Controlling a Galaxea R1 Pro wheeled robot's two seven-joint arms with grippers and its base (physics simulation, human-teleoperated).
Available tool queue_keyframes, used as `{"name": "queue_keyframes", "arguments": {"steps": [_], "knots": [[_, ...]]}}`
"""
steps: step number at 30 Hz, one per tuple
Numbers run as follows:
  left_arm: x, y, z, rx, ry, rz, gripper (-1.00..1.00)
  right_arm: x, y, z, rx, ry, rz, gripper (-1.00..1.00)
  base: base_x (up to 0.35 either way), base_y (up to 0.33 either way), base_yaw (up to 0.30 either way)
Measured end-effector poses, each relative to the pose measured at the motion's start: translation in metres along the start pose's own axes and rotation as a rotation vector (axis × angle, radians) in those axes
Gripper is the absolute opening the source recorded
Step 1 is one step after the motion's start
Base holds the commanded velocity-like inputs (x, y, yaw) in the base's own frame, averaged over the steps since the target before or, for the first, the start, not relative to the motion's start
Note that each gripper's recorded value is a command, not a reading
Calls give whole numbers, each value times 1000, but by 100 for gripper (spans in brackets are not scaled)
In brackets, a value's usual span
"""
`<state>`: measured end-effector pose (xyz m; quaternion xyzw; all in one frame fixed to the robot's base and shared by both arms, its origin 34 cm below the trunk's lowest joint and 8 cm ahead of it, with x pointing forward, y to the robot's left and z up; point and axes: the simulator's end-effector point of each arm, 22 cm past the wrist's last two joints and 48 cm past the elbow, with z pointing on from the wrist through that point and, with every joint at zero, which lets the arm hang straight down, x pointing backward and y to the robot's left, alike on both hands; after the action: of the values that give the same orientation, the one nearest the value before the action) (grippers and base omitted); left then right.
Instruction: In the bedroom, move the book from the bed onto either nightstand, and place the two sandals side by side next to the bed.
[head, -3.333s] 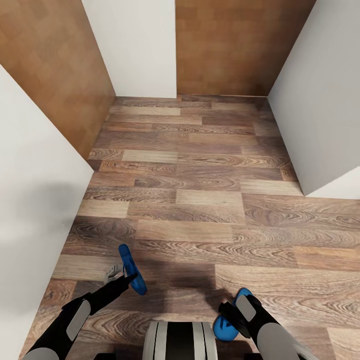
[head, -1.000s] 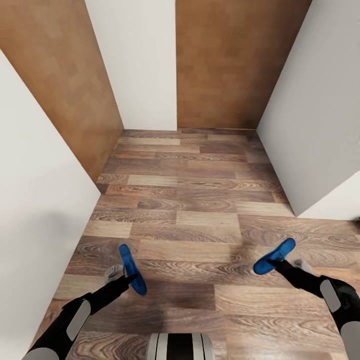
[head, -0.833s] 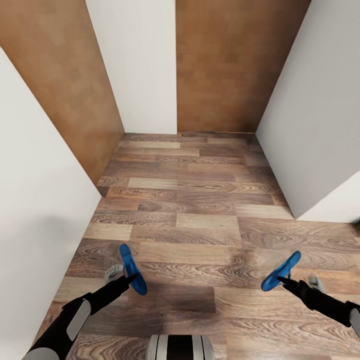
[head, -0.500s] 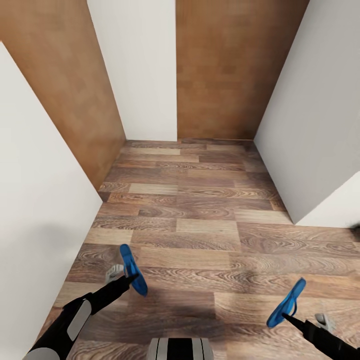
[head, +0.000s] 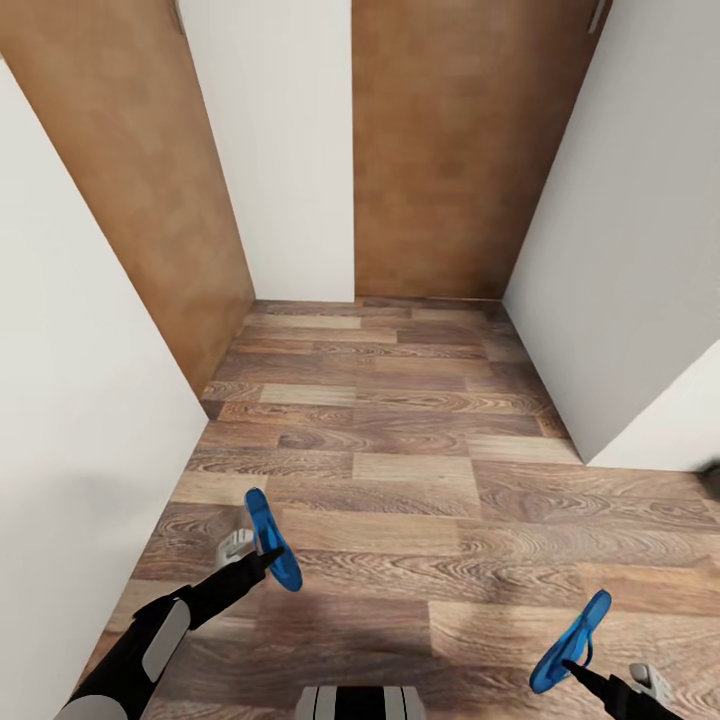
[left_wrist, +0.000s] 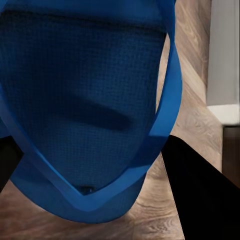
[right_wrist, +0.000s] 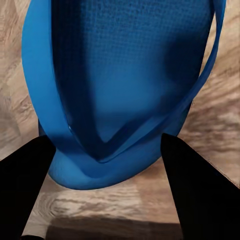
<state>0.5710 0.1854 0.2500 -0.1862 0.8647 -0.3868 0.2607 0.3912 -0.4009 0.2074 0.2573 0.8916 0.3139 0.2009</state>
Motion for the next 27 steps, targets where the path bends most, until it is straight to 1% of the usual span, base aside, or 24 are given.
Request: {"name": "queue_keyframes", "arguments": {"steps": [1, 3, 5, 6, 7, 8, 9, 11, 14, 17, 21, 22, 24, 27], "knots": [[-1, -3, 0, 3, -3, 1, -100, -2, 5, 0, -17, -7, -16, -100, 0, 0, 0], [-3, -7, -1, 9, -7, 5, -100, -8, 22, -2, -85, -26, -63, -100, 0, 0, 0], [-6, -11, -1, 14, -12, 10, -100, -9, 52, -7, -215, -35, -139, -100, 0, 0, 0], [-7, -13, -2, 16, -15, 12, -100, -4, 64, -10, -270, -19, -175, -100, 0, 0, 0], [-8, -14, -3, 18, -17, 14, -100, -1, 69, -12, -292, -10, -191, -100, 0, 0, 0], [-10, -16, -3, 20, -20, 16, -100, 9, 77, -14, -329, 30, -225, -100, 0, 0, 0], [-11, -18, -4, 23, -22, 19, -100, 13, 80, -16, -344, 48, -241, -100, 0, 0, 0], [-14, -21, -5, 27, -27, 24, -100, 17, 84, -18, -357, 64, -261, -100, 0, 0, 0], [-16, -24, -7, 29, -30, 28, -100, 16, 88, -19, -366, 64, -273, -100, 0, 0, 0], [-9, -18, -11, 14, -21, 20, -100, 13, 91, -21, -371, 57, -281, -100, 0, 0, 0], [-4, -4, -17, -14, -39, 26, -100, 10, 96, -23, -378, 47, -291, -100, 0, 0, 0], [-2, 0, -18, -25, -42, 35, -100, 9, 97, -24, -380, 44, -293, -100, 0, 0, 0], [3, 4, -20, -35, -42, 69, -100, 6, 99, -25, -383, 36, -298, -100, 0, 0, 0], [9, -3, -21, -9, -23, 120, -100, 2, 103, -27, -388, 24, -305, -100, 0, 0, 0]]}}
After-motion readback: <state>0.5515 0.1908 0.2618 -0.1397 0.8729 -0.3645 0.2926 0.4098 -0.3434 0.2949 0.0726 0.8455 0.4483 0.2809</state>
